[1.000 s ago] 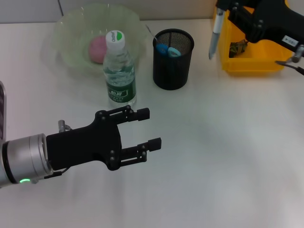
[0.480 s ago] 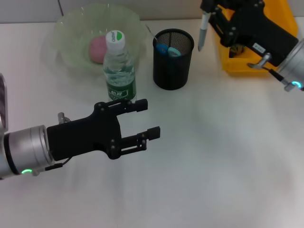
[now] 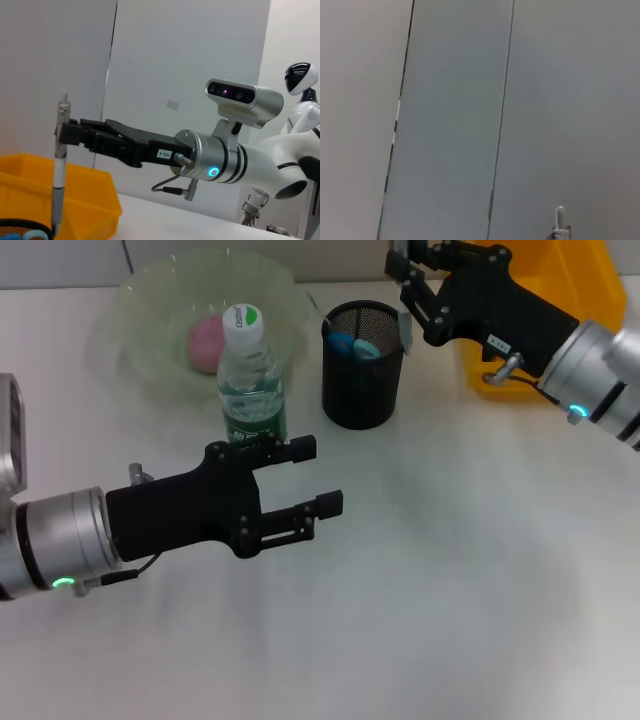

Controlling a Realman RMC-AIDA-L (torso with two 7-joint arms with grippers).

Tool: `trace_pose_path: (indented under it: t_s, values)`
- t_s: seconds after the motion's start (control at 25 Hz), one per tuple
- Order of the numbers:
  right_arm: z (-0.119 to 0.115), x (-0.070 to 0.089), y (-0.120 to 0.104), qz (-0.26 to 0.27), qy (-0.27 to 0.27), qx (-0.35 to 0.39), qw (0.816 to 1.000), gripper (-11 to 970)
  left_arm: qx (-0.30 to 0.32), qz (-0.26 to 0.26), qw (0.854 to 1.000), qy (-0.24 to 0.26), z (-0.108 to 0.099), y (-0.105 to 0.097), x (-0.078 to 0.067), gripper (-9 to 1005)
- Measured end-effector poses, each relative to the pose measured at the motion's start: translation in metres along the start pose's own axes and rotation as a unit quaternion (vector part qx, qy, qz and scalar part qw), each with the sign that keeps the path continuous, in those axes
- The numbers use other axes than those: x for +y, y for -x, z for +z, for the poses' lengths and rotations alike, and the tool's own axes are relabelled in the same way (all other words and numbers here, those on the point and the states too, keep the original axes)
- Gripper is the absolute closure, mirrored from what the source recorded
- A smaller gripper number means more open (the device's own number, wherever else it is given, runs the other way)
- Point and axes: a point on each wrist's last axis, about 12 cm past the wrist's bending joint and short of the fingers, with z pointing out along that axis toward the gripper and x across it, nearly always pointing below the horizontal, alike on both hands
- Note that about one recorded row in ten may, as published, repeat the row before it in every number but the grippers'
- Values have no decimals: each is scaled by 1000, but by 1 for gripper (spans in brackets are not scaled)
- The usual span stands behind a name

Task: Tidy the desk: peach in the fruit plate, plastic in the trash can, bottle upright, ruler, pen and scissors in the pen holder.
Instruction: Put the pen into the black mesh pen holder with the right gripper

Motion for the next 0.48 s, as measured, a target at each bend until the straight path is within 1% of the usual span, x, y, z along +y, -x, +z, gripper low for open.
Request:
trace_pose_path:
  t_s: [0.2, 0.36, 0.48]
  values:
    - [9, 3, -2, -27, 6, 9, 1000, 773, 2, -12, 1000, 5, 2, 2, 4, 298]
    - [13, 4, 1, -30, 10, 4, 999, 774, 5, -18, 1000, 12, 3, 3, 7, 298]
    - [16, 4, 4, -20, 14, -4, 1000, 774, 6, -19, 1000, 13, 4, 4, 8, 298]
